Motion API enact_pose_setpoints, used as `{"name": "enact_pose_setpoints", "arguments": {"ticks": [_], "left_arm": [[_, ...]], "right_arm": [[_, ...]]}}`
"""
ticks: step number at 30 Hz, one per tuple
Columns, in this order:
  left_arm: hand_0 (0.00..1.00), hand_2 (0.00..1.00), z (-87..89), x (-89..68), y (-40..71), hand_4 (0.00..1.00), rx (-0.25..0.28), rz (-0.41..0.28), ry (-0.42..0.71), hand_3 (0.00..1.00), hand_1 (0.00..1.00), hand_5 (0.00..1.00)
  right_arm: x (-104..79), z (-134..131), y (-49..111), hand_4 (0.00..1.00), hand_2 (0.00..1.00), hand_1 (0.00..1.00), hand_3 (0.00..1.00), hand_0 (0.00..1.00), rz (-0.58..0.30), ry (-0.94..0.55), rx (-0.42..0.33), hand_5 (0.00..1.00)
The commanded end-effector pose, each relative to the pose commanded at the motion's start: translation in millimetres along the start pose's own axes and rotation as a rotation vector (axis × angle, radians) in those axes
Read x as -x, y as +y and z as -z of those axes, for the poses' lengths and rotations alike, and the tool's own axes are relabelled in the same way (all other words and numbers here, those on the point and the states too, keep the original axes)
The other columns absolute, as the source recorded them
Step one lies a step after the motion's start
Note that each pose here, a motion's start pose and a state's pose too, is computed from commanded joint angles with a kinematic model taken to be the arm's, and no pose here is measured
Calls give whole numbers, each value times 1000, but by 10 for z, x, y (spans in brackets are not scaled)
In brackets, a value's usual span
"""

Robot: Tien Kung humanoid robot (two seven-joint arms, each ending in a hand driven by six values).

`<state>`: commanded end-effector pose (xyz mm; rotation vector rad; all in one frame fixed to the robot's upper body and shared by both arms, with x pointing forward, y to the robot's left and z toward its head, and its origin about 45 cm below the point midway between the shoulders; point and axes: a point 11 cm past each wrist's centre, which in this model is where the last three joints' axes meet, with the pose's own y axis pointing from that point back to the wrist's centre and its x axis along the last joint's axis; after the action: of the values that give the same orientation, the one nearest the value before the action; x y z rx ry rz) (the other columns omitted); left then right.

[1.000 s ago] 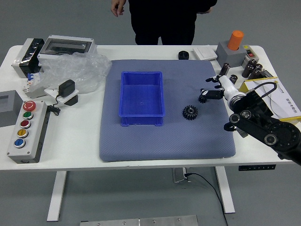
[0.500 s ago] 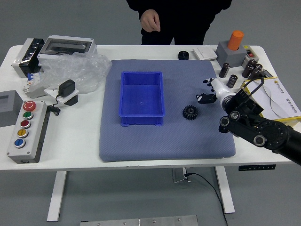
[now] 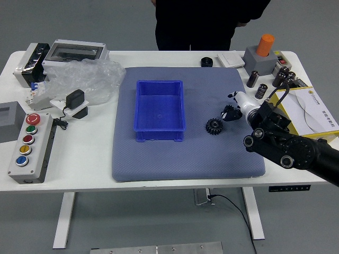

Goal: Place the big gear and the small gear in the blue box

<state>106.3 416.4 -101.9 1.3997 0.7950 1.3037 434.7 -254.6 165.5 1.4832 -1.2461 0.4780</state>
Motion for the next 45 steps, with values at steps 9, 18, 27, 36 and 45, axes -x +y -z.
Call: {"name": "enact_pose_setpoints", "arguments": {"ticks": [9, 18, 27, 36, 45], "left_arm": [[757, 769, 6, 13, -1, 585, -2, 3, -2, 815, 741, 137], [757, 768, 17, 26, -2, 584, -4, 4, -6, 817, 741, 137], [757, 768, 16, 34, -3, 585, -3, 5, -8, 817, 741, 136], [757, 767, 19, 47, -3, 584, -4, 6, -8, 814, 741, 135], [757, 765, 10, 62, -4, 586, -2, 9, -7, 815, 741, 134]], "right_arm": [[34, 17, -17, 654, 809, 718, 883, 756, -16, 22, -6, 224], [71, 4, -31, 647, 806, 712, 872, 758, -39, 74, -4, 216], [91, -44, -55, 636, 790, 699, 850, 740, -63, 90, -4, 211], [118, -37, -64, 595, 747, 650, 786, 705, -86, 97, -15, 193], [176, -69, -81, 590, 748, 650, 779, 702, -88, 98, -7, 193]]}}
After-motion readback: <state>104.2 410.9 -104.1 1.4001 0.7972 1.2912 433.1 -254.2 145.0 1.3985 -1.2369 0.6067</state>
